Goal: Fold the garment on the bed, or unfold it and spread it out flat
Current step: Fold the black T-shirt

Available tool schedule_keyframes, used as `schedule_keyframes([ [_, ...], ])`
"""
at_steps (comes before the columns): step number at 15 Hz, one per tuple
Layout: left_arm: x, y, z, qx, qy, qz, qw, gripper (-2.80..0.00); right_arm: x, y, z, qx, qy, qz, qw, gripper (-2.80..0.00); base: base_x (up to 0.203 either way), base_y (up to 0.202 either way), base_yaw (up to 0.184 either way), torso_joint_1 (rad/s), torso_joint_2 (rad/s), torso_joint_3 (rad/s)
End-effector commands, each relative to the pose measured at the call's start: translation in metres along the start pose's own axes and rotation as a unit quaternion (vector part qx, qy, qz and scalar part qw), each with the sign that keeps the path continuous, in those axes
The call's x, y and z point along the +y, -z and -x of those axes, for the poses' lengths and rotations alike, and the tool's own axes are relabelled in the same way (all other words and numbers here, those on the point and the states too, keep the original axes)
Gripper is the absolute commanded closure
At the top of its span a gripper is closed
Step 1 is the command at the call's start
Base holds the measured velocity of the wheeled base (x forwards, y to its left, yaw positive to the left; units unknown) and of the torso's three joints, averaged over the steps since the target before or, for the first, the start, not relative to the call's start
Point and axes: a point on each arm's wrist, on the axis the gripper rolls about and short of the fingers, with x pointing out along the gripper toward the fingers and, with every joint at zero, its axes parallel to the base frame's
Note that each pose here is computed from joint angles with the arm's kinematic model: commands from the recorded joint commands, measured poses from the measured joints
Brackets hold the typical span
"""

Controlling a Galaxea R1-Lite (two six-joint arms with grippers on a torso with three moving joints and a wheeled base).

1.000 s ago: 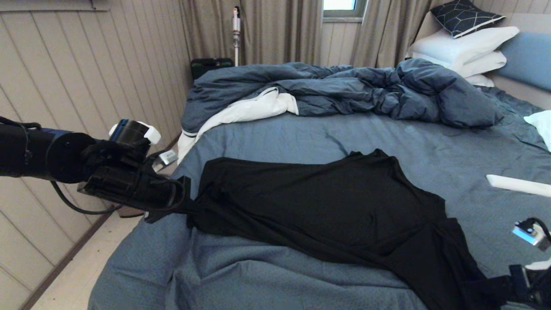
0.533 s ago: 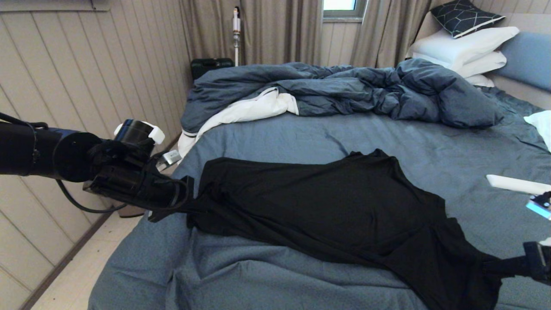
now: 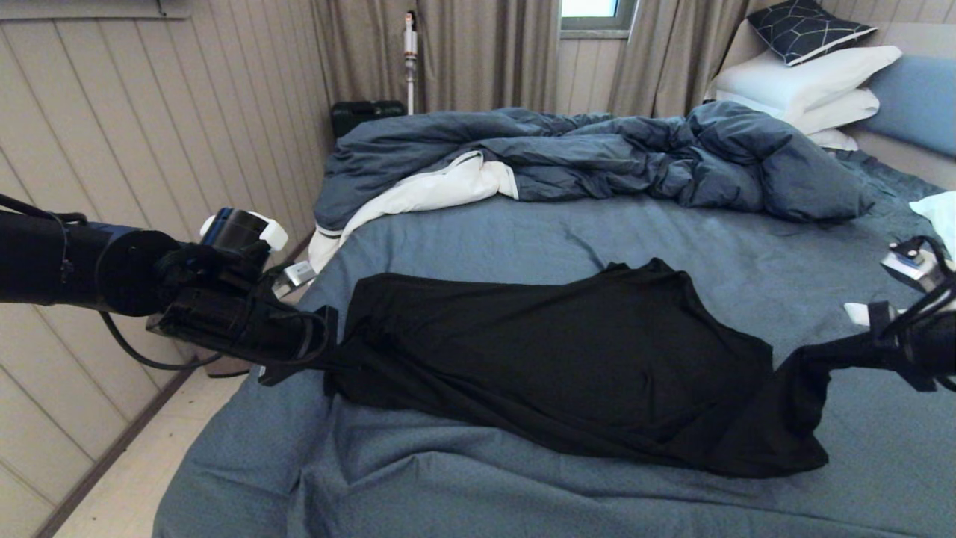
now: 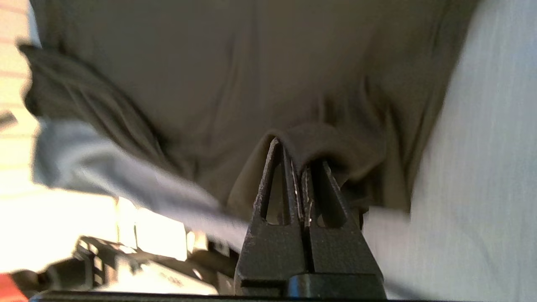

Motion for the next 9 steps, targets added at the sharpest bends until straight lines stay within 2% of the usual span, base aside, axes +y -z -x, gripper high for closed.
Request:
schedule_keyframes([
  [1, 0.001, 0.000, -0.001, 0.002, 0.000, 0.003, 1.0000, 0.00, -0.018, -0.016, -0.027, 0.021, -0.006, -0.022, 1.000, 0.00, 0.000, 0.000, 0.000, 0.000, 0.00, 0.000],
  [5, 0.001, -0.003, -0.003, 0.002, 0.000, 0.001, 1.0000, 0.00, -0.037, -0.063, -0.049, -0.011, -0.004, -0.053, 0.999, 0.00, 0.000, 0.000, 0.000, 0.000, 0.00, 0.000],
  [9, 0.002, -0.003, -0.005, 0.003, -0.001, 0.002, 1.0000, 0.00, -0.050, -0.088, -0.068, -0.028, 0.021, -0.098, 0.995, 0.00, 0.000, 0.000, 0.000, 0.000, 0.00, 0.000],
])
